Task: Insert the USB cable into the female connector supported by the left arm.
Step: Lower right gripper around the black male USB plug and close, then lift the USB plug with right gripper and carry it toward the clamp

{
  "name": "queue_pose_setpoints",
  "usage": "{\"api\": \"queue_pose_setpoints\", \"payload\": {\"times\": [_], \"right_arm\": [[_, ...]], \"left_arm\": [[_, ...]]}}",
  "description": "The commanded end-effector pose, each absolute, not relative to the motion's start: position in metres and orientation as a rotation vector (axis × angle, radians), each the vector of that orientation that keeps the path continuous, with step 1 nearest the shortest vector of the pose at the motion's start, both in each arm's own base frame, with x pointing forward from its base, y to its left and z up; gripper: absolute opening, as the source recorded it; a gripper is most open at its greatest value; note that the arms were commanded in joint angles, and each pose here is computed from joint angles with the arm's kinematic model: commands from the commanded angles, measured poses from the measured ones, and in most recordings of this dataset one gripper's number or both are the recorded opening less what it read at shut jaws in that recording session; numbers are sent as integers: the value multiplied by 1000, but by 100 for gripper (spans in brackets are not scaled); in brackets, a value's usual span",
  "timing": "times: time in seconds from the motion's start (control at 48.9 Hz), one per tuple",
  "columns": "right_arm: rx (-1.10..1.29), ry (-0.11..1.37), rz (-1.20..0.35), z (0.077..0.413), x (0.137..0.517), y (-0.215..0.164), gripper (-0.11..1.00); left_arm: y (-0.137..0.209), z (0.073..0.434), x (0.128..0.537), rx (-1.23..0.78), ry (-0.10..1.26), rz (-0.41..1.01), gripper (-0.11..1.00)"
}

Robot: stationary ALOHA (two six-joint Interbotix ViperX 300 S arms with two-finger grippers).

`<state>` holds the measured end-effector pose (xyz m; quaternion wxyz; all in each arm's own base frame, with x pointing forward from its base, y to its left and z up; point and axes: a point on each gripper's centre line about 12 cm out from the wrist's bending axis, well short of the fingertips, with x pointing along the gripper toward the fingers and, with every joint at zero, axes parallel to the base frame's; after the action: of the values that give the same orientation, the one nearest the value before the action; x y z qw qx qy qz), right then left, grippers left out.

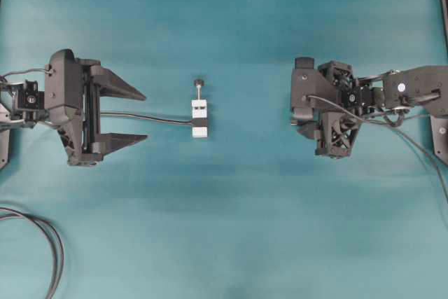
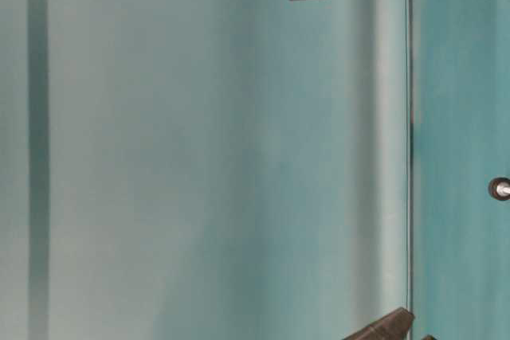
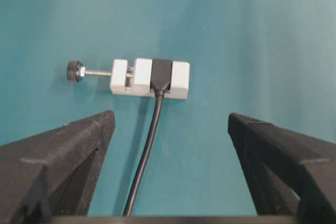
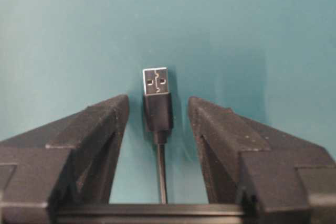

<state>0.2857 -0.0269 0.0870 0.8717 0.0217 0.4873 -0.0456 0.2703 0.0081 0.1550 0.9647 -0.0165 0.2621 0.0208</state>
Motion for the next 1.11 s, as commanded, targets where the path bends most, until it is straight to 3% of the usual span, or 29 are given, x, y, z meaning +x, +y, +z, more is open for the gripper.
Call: {"api": "queue_pose_setpoints", "payload": {"times": [0.0,0.246,0.962,1.085], "right_arm": [[32,1022,-96,90,287,-29,51],[32,1074,-103,87,281,-29,40],[16,1100,-90,91,274,-24,38],[-4,1082,-69,92,277,-21,29]], "left_arm": [[9,159,272,-25,518,41,96],[8,157,270,-24,538,40,96],[8,160,267,-26,554,39,96],[8,160,267,-26,554,39,96]]}}
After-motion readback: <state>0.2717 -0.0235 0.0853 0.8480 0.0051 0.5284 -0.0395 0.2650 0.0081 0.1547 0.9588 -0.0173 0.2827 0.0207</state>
